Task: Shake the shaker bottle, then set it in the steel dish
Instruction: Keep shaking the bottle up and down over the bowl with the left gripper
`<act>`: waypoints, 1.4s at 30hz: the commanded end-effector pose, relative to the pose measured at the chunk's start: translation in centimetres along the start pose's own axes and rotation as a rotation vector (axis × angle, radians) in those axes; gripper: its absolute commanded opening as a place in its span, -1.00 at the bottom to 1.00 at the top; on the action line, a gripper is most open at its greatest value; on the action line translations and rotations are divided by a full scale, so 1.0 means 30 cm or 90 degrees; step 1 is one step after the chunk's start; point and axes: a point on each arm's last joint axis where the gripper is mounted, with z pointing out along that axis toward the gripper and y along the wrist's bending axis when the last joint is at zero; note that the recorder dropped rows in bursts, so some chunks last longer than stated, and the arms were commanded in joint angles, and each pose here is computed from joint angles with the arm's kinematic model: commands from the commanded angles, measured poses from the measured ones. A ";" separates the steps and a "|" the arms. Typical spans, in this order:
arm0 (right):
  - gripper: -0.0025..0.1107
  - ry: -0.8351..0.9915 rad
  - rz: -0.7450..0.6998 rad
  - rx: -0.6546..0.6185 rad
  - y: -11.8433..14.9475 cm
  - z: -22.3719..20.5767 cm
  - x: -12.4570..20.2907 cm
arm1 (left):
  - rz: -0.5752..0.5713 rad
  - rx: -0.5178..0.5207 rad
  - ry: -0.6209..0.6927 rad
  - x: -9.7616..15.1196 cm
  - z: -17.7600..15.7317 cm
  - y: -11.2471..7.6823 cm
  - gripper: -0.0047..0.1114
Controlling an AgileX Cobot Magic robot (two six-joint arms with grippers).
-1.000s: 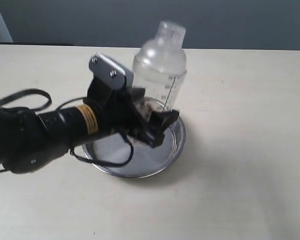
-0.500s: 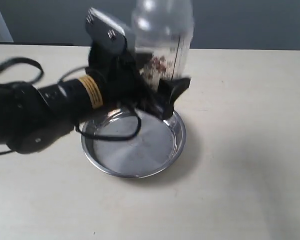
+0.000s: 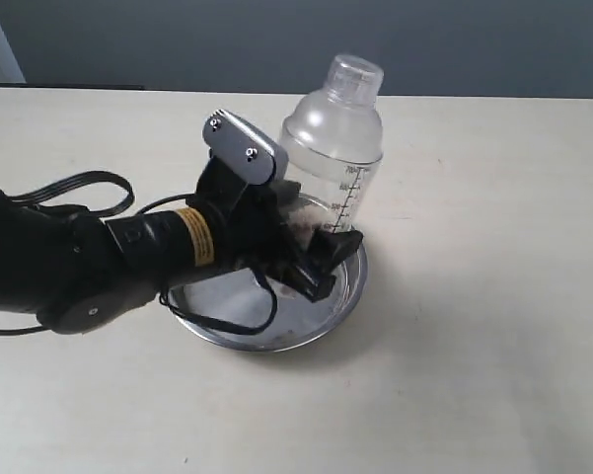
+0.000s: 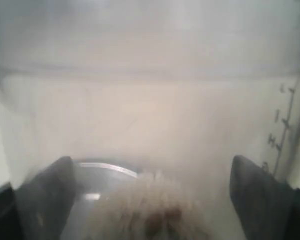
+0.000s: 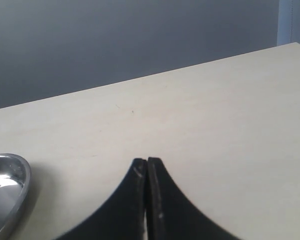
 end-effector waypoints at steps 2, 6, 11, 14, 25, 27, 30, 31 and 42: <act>-0.97 -0.006 -0.003 0.002 -0.001 -0.001 -0.001 | -0.015 -0.001 -0.142 -0.201 -0.049 -0.006 -0.91; -0.97 -0.006 -0.003 0.002 -0.001 -0.001 -0.001 | -0.020 -0.027 0.016 -0.028 0.019 0.025 -0.91; -0.97 -0.006 -0.003 0.002 -0.001 -0.001 -0.001 | 0.026 0.011 -0.137 -0.198 -0.052 -0.024 -0.91; -0.97 -0.006 -0.003 0.002 -0.001 -0.001 -0.001 | -0.011 -0.028 -0.015 -0.065 -0.006 0.003 -0.91; -0.97 -0.006 -0.004 0.002 -0.001 -0.001 -0.001 | 0.041 0.015 -0.025 -0.034 -0.028 0.006 -0.91; -0.97 -0.006 -0.002 0.002 -0.001 -0.001 -0.001 | -0.041 -0.151 -0.013 -0.019 -0.039 0.115 -0.91; -0.97 -0.006 -0.002 0.002 -0.001 -0.001 -0.001 | -0.063 -0.148 -0.008 -0.017 -0.054 0.111 -0.91; -0.97 -0.006 -0.002 0.002 -0.001 -0.001 -0.001 | 0.028 -0.061 0.000 -0.029 -0.054 0.052 -0.91; -0.97 -0.006 -0.002 0.002 -0.001 -0.001 -0.001 | -0.106 -0.175 -0.029 -0.021 -0.052 0.106 -0.91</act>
